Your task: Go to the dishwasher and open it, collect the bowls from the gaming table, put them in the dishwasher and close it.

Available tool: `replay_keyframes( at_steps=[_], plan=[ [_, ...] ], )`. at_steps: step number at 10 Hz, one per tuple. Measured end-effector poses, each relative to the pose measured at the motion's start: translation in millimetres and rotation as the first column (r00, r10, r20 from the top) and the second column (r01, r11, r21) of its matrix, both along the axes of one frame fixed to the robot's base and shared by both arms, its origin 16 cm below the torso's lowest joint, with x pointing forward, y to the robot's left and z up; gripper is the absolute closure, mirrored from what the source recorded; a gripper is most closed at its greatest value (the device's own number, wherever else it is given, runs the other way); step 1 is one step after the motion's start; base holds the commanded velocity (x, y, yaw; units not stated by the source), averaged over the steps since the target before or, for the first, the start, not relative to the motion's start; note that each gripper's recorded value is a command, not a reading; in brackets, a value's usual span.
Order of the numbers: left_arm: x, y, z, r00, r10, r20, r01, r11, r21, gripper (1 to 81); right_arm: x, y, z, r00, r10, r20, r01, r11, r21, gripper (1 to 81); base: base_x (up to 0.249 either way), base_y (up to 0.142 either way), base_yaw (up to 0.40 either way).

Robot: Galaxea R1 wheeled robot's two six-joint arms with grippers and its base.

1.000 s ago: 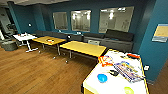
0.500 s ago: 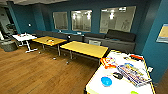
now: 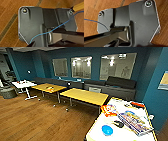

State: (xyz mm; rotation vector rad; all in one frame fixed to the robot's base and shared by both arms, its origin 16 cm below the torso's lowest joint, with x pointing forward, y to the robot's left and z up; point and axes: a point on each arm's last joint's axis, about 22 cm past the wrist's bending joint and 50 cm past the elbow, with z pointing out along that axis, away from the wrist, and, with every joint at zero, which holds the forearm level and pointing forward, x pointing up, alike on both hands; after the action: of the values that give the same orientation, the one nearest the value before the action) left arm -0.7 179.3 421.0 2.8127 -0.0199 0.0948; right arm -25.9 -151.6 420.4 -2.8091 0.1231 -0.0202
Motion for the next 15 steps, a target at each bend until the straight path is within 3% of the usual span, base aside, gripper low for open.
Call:
replay_keyframes(
  at_steps=[2,8,13,14,15],
  plan=[
    [-10.7,-1.4,0.1,0.9999,-0.002,-0.016,0.002,1.0000,-0.002,1.0,-8.4,-0.1,0.0,0.9999,0.003,-0.014,-0.003,1.000,0.000,1.0,0.000,0.000,0.000],
    [-4.9,-1.7,0.1,1.0000,0.000,-0.006,0.000,1.0000,-0.002,1.0,-5.2,-0.2,0.0,1.0000,0.002,-0.009,-0.002,1.000,0.000,1.0,0.000,0.000,-0.026],
    [-7.4,-2.8,0.3,1.0000,-0.001,-0.009,0.001,1.0000,-0.004,1.0,-3.4,-1.6,-0.2,1.0000,0.002,-0.006,-0.002,1.000,-0.002,1.0,0.000,0.000,-0.365],
    [-18.1,-2.5,0.4,0.9996,-0.005,-0.027,0.005,1.0000,-0.004,1.0,3.2,-4.7,-0.6,1.0000,-0.002,0.006,0.002,1.000,-0.007,1.0,0.000,0.000,-0.377],
    [-8.4,0.4,0.0,0.9999,-0.004,-0.014,0.004,1.0000,0.000,1.0,-2.8,-2.3,-0.3,1.0000,-0.001,-0.004,0.001,1.000,-0.004,1.0,0.000,0.000,-0.377]
  ],
)
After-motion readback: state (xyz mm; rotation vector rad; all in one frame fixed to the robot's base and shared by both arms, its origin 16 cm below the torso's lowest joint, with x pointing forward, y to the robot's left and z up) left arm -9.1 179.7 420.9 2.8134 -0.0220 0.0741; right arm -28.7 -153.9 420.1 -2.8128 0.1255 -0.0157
